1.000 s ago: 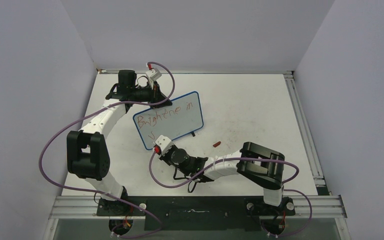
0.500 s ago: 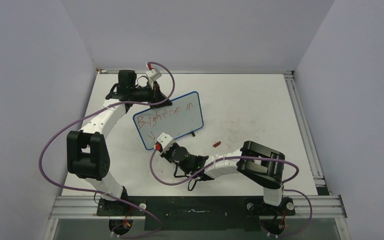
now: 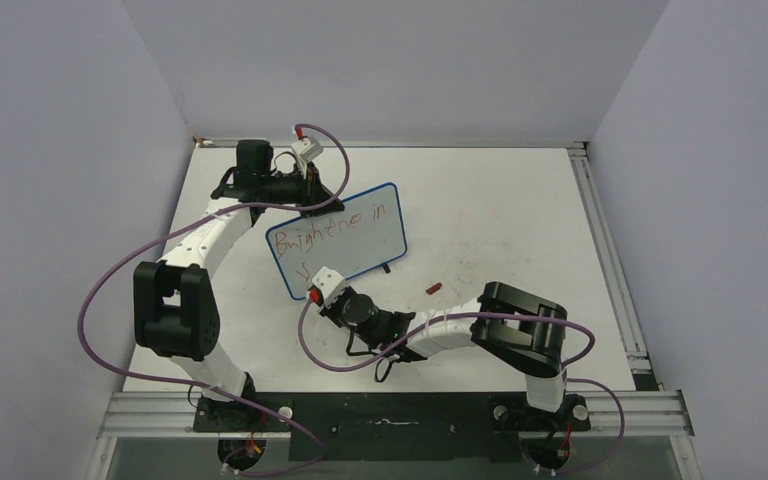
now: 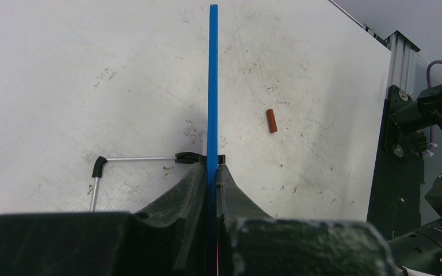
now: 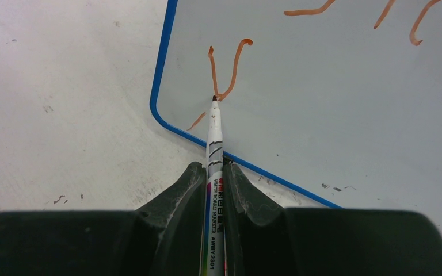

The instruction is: Write a sentence on the whiteboard

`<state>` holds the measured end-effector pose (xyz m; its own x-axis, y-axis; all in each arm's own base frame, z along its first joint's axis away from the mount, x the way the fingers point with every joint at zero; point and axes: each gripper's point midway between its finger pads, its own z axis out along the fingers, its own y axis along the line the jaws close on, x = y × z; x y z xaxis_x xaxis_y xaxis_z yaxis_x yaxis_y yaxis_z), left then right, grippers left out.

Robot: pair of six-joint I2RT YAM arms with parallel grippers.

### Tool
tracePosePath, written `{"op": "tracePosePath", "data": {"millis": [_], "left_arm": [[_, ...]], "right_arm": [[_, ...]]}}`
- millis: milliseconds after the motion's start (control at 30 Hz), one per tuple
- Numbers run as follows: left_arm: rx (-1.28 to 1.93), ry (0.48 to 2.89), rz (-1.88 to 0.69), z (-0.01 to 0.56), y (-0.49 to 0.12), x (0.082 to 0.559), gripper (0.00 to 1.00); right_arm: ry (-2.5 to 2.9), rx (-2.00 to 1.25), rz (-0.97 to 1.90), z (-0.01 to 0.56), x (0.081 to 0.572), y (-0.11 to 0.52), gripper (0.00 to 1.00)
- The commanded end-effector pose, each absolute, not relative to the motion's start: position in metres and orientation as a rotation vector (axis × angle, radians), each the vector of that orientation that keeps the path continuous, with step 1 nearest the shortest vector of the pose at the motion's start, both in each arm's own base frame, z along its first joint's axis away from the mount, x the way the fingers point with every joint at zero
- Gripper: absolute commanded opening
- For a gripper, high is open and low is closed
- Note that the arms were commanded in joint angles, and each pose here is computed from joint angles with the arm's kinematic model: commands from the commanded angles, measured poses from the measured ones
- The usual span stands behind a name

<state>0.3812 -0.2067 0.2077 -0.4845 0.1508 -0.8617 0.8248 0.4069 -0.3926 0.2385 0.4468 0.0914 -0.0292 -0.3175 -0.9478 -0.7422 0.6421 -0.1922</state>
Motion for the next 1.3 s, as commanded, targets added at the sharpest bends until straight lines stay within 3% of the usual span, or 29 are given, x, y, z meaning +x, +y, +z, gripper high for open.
{"op": "tracePosePath", "data": {"millis": [0, 400, 867, 1267], "left_arm": [[0.787, 2.064, -1.202, 0.177, -0.208, 0.350, 0.00], [0.786, 2.065, -1.201, 0.176, -0.208, 0.351, 0.00], [0.787, 2.064, -1.201, 0.177, -0.208, 0.350, 0.00], [0.788, 2.065, -1.201, 0.176, -0.208, 0.351, 0.00]], "right_arm": [[1.625, -0.860, 0.442, 0.091, 0.243, 0.452, 0.05], [1.647, -0.878, 0.447, 0.079, 0.237, 0.448, 0.05], [1.509, -0.766, 0.516, 0.148, 0.237, 0.439, 0.05], [1.506, -0.725, 0.490, 0.151, 0.267, 0.439, 0.05]]}}
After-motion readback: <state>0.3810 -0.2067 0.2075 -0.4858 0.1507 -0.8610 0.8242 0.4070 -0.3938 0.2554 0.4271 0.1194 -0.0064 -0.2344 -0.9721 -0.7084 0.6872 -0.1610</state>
